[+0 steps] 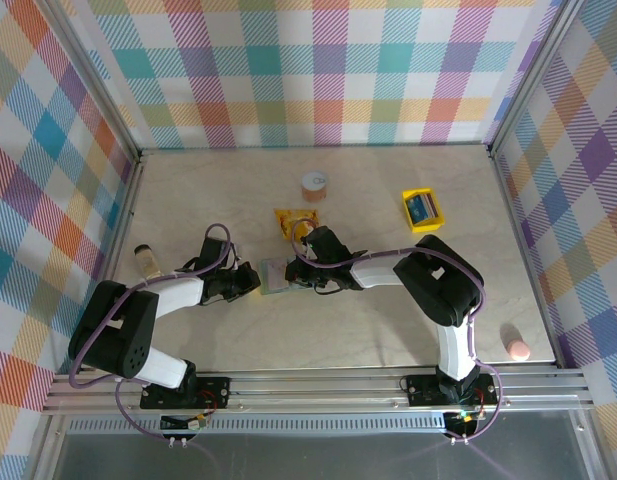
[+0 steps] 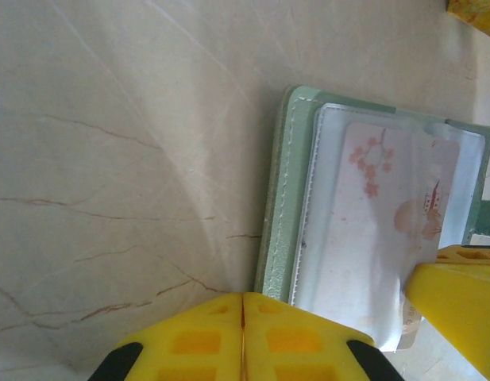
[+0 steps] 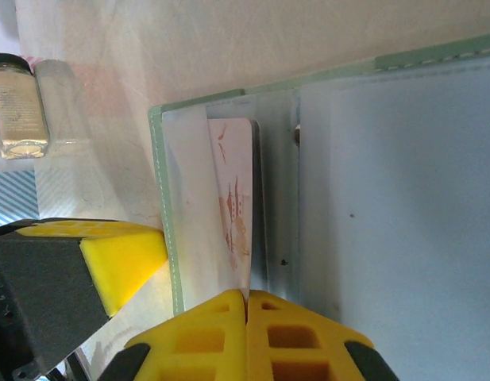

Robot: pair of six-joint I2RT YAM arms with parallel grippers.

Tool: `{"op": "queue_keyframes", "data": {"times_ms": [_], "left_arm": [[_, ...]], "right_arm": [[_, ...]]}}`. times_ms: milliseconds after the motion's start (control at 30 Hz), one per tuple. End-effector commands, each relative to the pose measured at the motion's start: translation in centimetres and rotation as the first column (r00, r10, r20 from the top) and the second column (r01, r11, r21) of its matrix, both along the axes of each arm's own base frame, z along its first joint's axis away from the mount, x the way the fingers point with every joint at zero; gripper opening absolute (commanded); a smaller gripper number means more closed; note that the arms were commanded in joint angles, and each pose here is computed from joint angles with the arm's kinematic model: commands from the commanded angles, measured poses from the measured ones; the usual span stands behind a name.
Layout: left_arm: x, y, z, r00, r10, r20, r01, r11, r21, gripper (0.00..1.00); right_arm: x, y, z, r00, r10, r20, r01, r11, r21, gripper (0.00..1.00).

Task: Put the credit cards into the card holder

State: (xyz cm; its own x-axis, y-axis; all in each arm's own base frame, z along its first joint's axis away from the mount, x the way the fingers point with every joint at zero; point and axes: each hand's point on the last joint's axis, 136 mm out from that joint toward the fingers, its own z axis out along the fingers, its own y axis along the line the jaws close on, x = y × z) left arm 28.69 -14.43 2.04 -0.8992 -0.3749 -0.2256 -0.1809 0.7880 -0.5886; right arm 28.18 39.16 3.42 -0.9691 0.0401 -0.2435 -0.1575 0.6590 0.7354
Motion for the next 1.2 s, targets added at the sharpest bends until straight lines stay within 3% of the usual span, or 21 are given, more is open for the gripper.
{"op": "queue_keyframes", "data": {"times_ms": [0,667,833,933,1100,1167], "left_arm": [[0.8,0.0,0.0,1.000,-0.013,0.010,0.013,1.000,-0.003,0.08],[0.9,-0.6,-0.3,1.000,-0.030,0.004,0.031,0.999,-0.031,0.09],[0.9,-0.5,-0.3,1.000,-0.027,0.001,0.027,0.999,-0.025,0.09],[0.9,-0.4,-0.4,1.000,-0.026,-0.001,0.026,0.999,-0.022,0.09],[0.7,-0.4,-0.7,1.000,-0.023,-0.009,0.023,1.000,-0.019,0.08],[0.7,-0.4,-0.6,1.000,-0.025,-0.008,0.025,0.999,-0.021,0.08]], "right_arm": [[-1.3,-0.6,-1.7,0.998,0.042,-0.041,-0.045,0.997,-0.067,0.00],[-1.6,0.7,-1.8,0.991,0.124,-0.054,-0.127,0.990,-0.053,0.00],[-1.5,0.6,-1.1,0.992,0.116,-0.046,-0.118,0.991,-0.056,0.04],[-1.3,0.3,-0.6,0.994,0.103,-0.039,-0.105,0.992,-0.070,0.10],[-0.9,-1.1,0.4,0.999,0.040,-0.036,-0.045,0.990,-0.135,0.36],[-0.8,-1.5,1.0,0.999,0.025,-0.026,-0.029,0.989,-0.146,0.40]]}}
